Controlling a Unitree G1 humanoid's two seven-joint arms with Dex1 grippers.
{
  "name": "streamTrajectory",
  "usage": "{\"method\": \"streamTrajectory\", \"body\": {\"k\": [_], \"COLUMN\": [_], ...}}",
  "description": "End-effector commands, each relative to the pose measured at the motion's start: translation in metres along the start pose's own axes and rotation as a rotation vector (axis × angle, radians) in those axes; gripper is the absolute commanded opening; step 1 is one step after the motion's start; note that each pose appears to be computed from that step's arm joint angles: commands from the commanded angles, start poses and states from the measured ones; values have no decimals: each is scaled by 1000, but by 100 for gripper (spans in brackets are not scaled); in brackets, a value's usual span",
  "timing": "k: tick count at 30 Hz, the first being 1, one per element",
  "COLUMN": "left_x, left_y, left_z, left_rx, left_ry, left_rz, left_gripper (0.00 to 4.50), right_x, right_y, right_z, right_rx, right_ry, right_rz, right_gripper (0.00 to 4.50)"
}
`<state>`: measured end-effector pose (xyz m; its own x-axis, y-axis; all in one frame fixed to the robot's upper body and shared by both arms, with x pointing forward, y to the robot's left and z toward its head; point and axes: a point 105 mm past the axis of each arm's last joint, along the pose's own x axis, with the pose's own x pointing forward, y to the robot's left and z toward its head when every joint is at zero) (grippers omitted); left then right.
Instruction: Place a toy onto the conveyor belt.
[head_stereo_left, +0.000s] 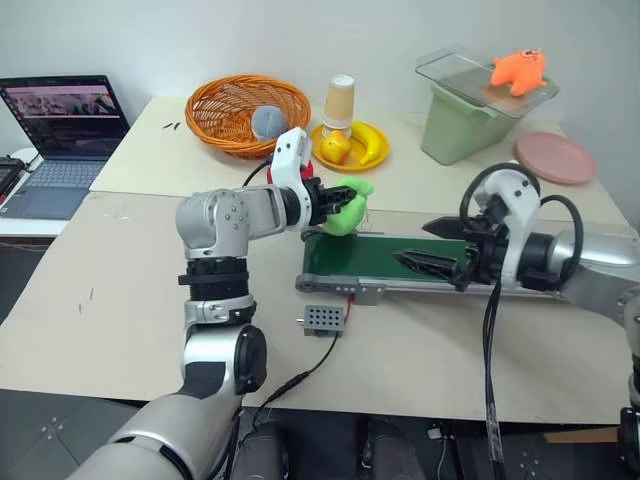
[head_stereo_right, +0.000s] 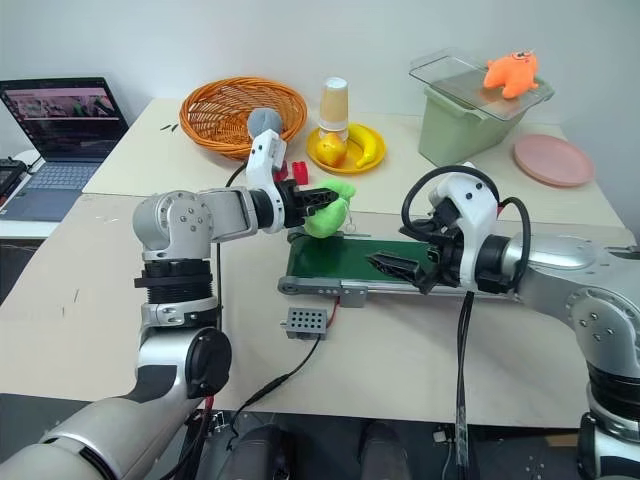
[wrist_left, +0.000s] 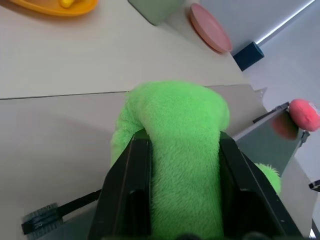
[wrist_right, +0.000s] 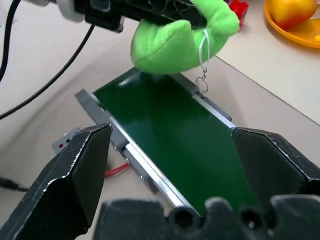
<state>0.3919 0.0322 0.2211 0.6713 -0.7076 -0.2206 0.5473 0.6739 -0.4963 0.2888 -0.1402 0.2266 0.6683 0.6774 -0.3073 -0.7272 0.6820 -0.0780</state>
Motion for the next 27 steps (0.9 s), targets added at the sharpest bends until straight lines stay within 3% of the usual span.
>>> {"method": "streamTrajectory", "body": {"k": [1,10,27], "left_x": [5,6,-1], "left_y": [-22,-49,-46], "left_z": [14,15,-10], "left_rx": [-17,-57,-102], "left_ry": [-79,-53,12], "left_rz": [-51,-136,-98], "left_gripper": [151,151,151], "right_x": [8,33,46], "right_y": [0,14,16], "right_z": [8,10,17], "right_rx": [8,59,61], "right_ry": [-44,-80,-103], "right_rz": [-60,-73,-99], "right_gripper": [450,450,450]}}
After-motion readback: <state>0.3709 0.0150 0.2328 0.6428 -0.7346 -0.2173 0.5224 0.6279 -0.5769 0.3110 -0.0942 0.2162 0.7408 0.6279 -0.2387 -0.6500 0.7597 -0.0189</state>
